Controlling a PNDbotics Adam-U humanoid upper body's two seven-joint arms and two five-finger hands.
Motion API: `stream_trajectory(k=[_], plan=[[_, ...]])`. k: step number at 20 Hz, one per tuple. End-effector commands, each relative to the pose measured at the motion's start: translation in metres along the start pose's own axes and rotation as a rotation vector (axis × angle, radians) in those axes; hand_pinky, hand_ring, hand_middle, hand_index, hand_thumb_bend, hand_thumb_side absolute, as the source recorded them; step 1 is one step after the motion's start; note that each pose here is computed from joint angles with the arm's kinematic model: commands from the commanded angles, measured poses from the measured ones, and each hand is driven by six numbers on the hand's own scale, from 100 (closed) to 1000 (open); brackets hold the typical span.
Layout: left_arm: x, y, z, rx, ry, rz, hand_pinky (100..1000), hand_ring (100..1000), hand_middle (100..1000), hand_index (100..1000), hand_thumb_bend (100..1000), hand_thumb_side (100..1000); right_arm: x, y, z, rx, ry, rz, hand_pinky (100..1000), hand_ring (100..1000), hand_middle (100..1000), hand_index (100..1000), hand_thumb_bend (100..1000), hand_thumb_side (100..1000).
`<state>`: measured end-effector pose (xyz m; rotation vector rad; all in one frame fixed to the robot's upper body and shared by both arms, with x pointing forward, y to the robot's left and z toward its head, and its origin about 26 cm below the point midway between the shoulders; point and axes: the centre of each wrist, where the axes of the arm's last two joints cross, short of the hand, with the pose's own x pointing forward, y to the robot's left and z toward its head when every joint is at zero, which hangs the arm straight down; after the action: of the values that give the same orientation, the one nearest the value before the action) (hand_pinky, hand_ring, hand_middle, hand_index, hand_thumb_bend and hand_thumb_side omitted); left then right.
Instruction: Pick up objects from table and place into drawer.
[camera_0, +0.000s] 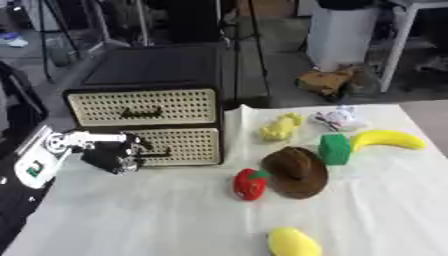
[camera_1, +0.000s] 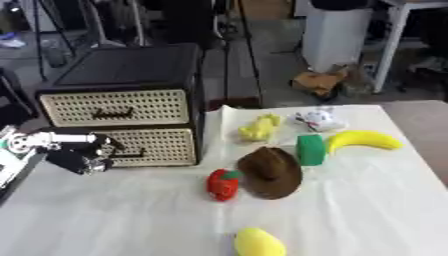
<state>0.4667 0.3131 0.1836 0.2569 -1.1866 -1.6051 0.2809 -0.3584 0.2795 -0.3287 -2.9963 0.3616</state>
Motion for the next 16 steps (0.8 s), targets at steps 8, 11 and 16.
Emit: stream_trajectory(k=[8,11,16], plan=[[-0.004,0.016,0.008,0.074,0.063,-0.049,100,152,157,969,100,518,0.004,0.000,-0.011,0.018,-0.037,0.002,658,763,687,815,248,1000],[-0.007,0.015,0.007,0.087,0.076,-0.064,100,157,161,972,100,506,0.004,0.000,-0.011,0.018,-0.040,0.002,658,763,686,815,253,1000],[-0.012,0.013,0.004,0.086,0.088,-0.066,100,159,162,974,100,500,0.004,0.000,-0.012,0.019,-0.044,0.002,658,763,685,815,262,1000]])
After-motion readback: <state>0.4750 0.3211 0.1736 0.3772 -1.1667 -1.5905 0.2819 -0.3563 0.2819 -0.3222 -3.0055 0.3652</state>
